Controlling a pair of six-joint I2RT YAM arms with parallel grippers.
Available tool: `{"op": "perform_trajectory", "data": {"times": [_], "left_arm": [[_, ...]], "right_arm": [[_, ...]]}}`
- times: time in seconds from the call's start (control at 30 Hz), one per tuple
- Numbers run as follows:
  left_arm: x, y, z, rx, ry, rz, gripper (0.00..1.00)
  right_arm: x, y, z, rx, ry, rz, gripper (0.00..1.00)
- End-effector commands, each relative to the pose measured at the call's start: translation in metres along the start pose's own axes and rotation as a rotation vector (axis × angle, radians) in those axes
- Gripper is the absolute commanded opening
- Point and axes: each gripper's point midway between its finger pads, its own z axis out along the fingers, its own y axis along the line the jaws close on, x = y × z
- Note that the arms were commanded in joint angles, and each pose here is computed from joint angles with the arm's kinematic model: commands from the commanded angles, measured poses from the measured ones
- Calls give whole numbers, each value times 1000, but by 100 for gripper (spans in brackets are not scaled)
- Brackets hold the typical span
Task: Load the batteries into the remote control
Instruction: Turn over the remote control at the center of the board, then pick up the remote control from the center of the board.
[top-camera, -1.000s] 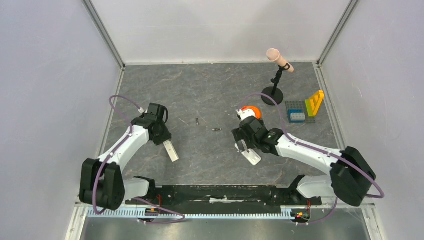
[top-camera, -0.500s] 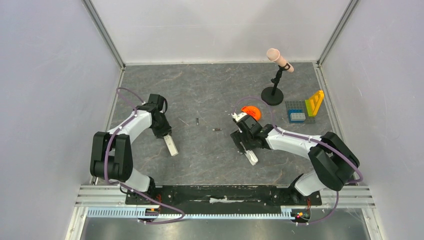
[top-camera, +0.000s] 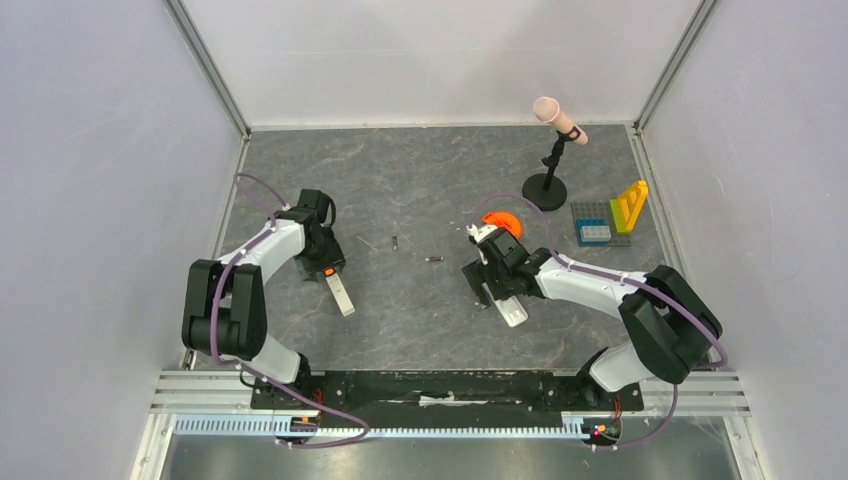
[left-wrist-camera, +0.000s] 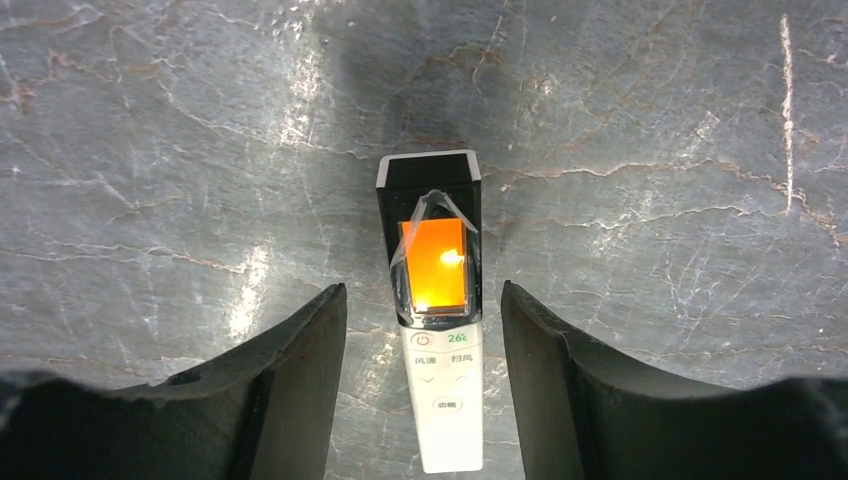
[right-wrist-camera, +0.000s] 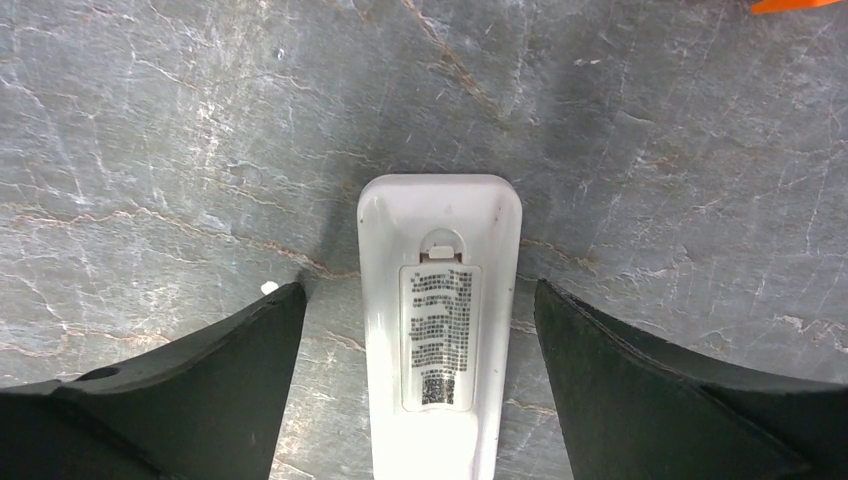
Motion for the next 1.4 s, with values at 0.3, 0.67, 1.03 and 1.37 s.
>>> {"op": "perform_trajectory", "data": {"times": [0.3, 0.67, 1.03, 1.37], "left_arm": [[-19, -22, -86, 254, -188, 72, 64], [37, -81, -145, 767, -238, 54, 62], [90, -130, -143, 1051, -157, 24, 63], [129, -156, -140, 1148, -87, 166, 65]], "right_arm": [[26, 3, 4, 4, 54, -21, 69], [2, 40, -5, -126, -45, 99, 38], [-55, 120, -50, -405, -287, -57, 33], [-63, 166, -89, -637, -466, -226, 31]]}}
